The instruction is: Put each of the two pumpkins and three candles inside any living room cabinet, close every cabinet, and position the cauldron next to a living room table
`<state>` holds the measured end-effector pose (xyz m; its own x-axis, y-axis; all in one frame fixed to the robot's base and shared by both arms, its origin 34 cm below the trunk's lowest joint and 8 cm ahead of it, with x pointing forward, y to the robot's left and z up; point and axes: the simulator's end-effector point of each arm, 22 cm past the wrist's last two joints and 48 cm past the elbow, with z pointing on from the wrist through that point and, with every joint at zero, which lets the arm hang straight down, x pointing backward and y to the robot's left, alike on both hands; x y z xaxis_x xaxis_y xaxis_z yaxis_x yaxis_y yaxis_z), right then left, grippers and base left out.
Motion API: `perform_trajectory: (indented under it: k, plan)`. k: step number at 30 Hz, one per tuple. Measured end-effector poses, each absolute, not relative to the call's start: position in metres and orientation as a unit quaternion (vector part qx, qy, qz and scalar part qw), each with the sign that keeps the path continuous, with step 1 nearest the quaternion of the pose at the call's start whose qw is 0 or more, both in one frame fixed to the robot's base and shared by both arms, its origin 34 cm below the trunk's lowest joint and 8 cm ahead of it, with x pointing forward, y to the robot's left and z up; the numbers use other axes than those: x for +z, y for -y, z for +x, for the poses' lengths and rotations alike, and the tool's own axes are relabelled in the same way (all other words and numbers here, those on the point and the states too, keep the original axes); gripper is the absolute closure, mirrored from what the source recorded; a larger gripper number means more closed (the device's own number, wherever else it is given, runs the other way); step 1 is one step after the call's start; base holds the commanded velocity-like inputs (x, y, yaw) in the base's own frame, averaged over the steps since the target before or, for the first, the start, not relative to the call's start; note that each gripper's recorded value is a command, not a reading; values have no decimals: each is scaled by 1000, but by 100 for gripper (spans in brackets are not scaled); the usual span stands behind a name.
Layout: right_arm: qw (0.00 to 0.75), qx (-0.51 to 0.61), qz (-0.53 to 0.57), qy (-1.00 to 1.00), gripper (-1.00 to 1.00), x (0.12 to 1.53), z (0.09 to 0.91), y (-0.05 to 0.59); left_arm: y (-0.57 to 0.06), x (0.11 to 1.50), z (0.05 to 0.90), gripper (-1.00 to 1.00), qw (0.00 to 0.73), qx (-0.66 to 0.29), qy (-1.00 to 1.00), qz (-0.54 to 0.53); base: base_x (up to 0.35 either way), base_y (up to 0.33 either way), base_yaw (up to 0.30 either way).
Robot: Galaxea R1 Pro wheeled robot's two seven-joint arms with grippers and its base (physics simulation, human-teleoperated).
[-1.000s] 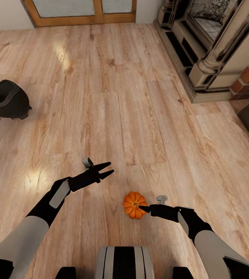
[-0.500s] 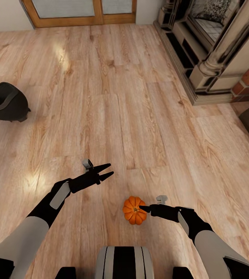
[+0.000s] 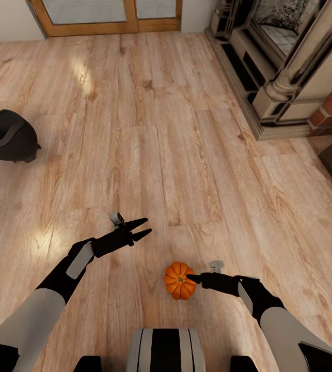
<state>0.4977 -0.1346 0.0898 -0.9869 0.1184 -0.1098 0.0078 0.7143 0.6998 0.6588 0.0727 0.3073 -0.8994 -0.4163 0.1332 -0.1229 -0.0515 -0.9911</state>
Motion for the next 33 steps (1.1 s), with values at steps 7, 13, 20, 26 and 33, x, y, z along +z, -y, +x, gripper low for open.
perform_trajectory:
  k: [7,13,20,26,33]
  plan:
    - [74,374,35,-924,-100,89,498,140,-73,307,659,-100,106,-698,-681,-198,0,0,0]
    - [65,374,39,-924,-100,81,490,140,-72,295,655,-100,99,-696,-681,-205,0,0,0]
    - [52,374,44,-925,-100,69,478,140,-67,280,649,-100,88,-696,-679,-215,0,0,0]
    - [51,374,45,-925,-100,67,477,140,-67,278,648,-100,86,-696,-679,-217,0,0,0]
    - [50,374,44,-925,-100,67,476,139,-67,278,648,-100,86,-696,-679,-217,0,0,0]
